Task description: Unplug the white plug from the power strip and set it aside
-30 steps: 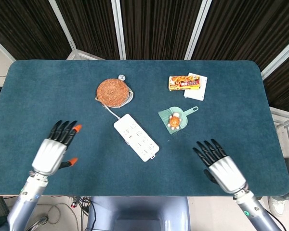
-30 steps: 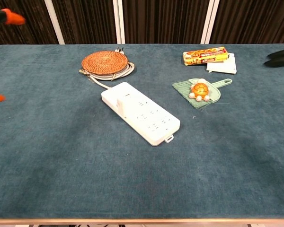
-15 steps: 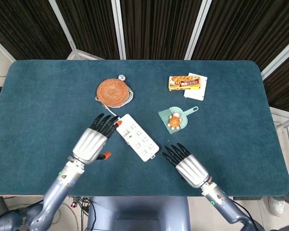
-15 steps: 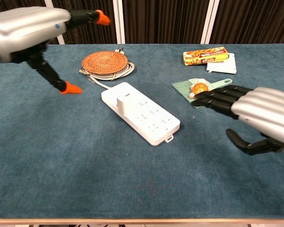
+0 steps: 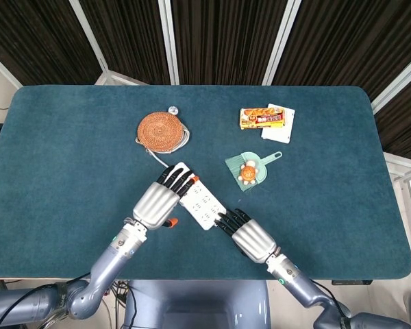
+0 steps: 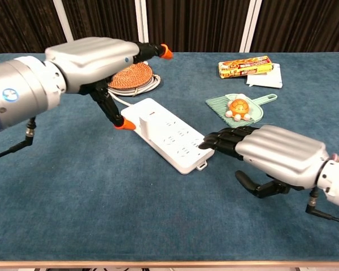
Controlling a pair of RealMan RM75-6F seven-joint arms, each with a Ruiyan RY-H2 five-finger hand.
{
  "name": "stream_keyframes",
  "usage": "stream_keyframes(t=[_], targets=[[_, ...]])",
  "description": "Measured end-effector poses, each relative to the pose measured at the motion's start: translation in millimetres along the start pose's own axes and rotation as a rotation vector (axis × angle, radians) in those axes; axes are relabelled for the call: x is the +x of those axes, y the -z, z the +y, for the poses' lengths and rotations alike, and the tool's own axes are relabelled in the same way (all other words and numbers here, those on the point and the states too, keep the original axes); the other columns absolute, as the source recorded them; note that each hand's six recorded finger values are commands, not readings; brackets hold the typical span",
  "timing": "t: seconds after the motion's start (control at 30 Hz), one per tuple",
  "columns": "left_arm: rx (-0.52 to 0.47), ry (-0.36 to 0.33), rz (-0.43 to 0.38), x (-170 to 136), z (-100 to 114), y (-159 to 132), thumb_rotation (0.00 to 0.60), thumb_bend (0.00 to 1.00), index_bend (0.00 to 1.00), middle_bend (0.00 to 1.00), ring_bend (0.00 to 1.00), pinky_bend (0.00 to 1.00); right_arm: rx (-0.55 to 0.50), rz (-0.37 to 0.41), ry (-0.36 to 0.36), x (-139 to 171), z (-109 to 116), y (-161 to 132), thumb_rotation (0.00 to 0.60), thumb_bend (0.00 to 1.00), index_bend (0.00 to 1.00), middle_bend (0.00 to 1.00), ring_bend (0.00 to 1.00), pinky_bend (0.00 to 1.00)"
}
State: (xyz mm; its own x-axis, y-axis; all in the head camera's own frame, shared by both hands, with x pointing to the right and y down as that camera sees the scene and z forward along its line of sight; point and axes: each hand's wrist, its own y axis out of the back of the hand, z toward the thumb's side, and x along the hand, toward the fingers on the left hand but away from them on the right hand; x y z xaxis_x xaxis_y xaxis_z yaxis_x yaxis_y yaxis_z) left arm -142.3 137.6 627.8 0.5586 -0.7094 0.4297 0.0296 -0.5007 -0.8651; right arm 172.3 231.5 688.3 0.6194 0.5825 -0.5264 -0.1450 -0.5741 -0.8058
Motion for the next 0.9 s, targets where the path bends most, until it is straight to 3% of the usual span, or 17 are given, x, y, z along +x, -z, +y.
stream_keyframes(t=[0.9], targets=[[0.029, 0.066, 0.018, 27.4, -26.8, 2.1, 0.600, 0.00, 0.07, 0.05, 0.00, 0.00, -0.064, 0.039, 0.022, -28.1, -20.0, -20.8, 0.600, 0.76, 0.10, 0.10, 0.09, 0.16]])
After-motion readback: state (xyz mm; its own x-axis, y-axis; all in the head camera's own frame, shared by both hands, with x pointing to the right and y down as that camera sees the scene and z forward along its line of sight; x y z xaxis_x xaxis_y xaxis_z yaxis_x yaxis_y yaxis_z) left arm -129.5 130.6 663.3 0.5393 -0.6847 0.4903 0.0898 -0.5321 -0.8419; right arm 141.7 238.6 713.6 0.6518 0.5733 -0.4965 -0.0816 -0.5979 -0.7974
